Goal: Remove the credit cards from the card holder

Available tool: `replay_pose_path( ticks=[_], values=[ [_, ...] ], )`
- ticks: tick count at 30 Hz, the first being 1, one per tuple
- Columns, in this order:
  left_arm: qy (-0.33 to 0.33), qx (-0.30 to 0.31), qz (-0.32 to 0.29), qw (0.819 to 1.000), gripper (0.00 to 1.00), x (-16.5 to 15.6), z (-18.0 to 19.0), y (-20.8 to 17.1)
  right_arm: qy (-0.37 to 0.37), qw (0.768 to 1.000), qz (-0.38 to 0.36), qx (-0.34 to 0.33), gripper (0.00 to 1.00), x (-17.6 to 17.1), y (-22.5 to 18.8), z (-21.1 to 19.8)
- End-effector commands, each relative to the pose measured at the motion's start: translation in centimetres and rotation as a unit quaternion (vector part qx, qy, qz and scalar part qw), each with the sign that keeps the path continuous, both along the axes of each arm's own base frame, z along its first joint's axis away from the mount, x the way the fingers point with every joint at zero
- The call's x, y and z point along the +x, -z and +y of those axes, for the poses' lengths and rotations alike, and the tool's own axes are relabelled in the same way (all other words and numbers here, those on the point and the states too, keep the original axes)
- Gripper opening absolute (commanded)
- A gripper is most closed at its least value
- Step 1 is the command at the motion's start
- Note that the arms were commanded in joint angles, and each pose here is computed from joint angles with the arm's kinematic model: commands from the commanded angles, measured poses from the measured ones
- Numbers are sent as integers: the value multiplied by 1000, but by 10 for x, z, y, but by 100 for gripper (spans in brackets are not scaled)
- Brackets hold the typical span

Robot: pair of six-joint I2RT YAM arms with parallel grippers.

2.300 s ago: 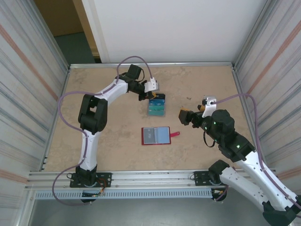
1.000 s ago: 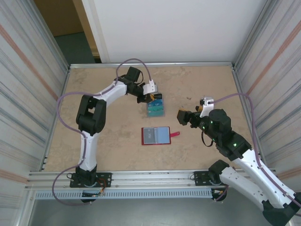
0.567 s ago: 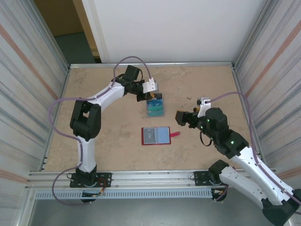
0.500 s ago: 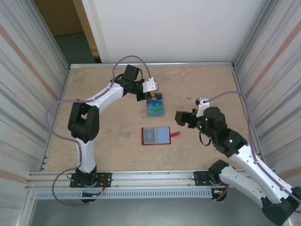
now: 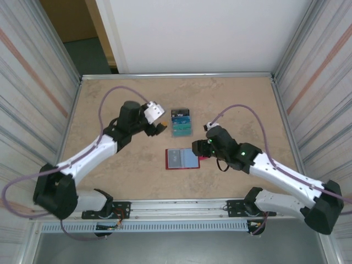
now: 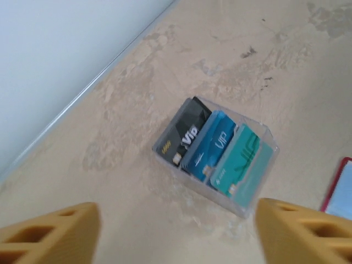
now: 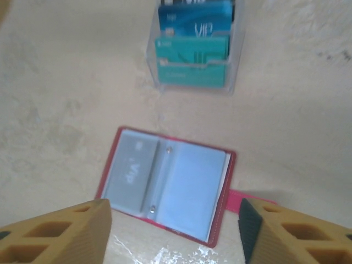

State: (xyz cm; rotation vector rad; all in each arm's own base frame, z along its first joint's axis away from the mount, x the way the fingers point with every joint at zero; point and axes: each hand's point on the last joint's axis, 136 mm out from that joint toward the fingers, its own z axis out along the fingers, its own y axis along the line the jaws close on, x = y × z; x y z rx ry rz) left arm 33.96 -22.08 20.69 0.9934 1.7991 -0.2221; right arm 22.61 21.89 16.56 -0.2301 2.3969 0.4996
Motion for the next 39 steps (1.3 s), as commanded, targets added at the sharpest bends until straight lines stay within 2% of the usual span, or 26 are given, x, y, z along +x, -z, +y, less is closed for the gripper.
replay_pose_path(
  ticks=[1,6,9,13,16,18,24,28,34,39],
  values=[
    [-134,-94,-3,987,98,-2,36,-11,8,1000,26,-14,56,0,10,17],
    [-237,-134,12,962,99,-21,79,8,-27,996,58,-64,44,-3,36,53],
    [-267,-161,24,950,99,-30,91,16,-42,993,76,-83,42,-4,52,70],
    [-328,-203,41,922,99,-38,113,28,-62,988,100,-97,39,-8,71,87],
    [-367,-236,36,899,99,-42,129,32,-72,985,112,-105,32,-9,83,96],
    [-379,-248,36,891,99,-44,134,34,-75,983,120,-114,30,-9,91,100],
    [-380,-247,35,891,99,-48,138,40,-91,977,140,-134,32,-10,109,114],
    [-384,-242,36,890,99,-49,139,45,-97,973,152,-143,38,-11,119,121],
    [-380,-239,37,893,99,-48,138,46,-93,969,166,-155,44,-14,131,119],
    [-372,-246,36,894,99,-47,135,44,-86,966,175,-168,45,-17,143,112]
  ],
)
